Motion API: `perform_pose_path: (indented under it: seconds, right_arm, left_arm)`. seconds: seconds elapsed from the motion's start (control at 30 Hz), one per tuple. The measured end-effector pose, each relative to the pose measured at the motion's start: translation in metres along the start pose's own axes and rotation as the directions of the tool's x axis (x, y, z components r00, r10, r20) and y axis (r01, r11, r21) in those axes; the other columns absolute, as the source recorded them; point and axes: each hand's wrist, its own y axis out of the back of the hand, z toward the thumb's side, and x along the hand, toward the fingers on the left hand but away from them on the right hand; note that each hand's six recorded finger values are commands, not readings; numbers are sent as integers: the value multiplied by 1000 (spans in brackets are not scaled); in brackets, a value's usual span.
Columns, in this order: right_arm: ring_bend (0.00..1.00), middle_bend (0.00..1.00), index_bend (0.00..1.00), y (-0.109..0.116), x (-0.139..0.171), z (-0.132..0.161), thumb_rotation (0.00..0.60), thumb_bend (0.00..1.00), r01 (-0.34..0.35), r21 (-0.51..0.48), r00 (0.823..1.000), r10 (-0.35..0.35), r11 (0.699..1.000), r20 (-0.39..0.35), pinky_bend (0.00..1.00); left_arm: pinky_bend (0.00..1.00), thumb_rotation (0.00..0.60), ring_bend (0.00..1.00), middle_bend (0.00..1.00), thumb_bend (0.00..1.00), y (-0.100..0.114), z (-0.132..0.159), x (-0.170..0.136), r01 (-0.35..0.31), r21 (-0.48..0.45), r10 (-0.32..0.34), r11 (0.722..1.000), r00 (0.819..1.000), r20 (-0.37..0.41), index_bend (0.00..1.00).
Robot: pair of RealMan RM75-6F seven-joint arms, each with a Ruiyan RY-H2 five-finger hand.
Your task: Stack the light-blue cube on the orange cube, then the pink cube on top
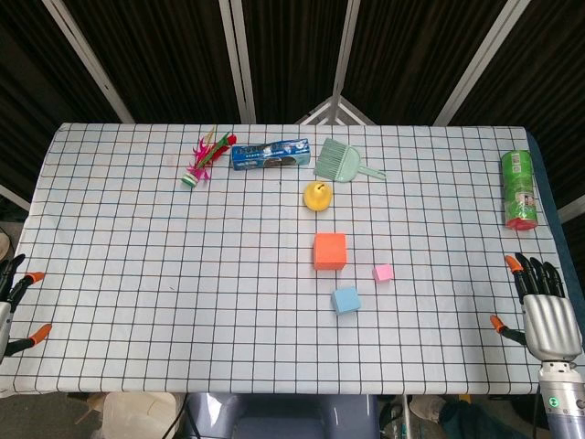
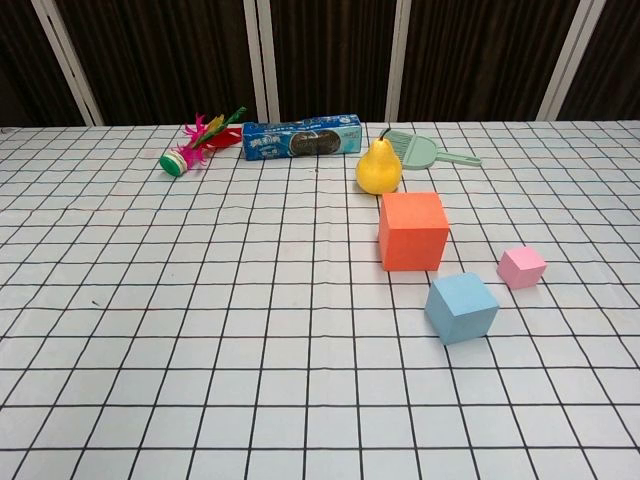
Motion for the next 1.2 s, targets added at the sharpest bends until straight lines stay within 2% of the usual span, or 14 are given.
perform_pose_path:
  seconds: [0.63,0.83,1.03,1.2]
  right_arm:
    - [32,67,20,-7,0,6,600,247,-30,-6,999,30,1000,-12,0]
    - [32,67,109,-10,3,19,600,247,-62,-44,995,59,997,-79,0]
    - [30,67,189,-17,10,44,600,248,-111,-76,983,98,991,-158,0]
    - [31,67,194,-33,11,81,600,248,-172,-55,960,156,984,-231,0]
  left_arm:
    - [18,600,0,13,206,1,-1,0,0,2,0,1000,1000,-10,221]
    - [18,600,0,13,206,-3,0,1,13,11,-13,1000,1000,-12,221]
    - [18,600,0,13,207,-5,1,3,17,7,-17,1000,1000,-15,221]
    - [18,600,0,13,206,-5,0,5,19,7,-19,1000,1000,-21,221]
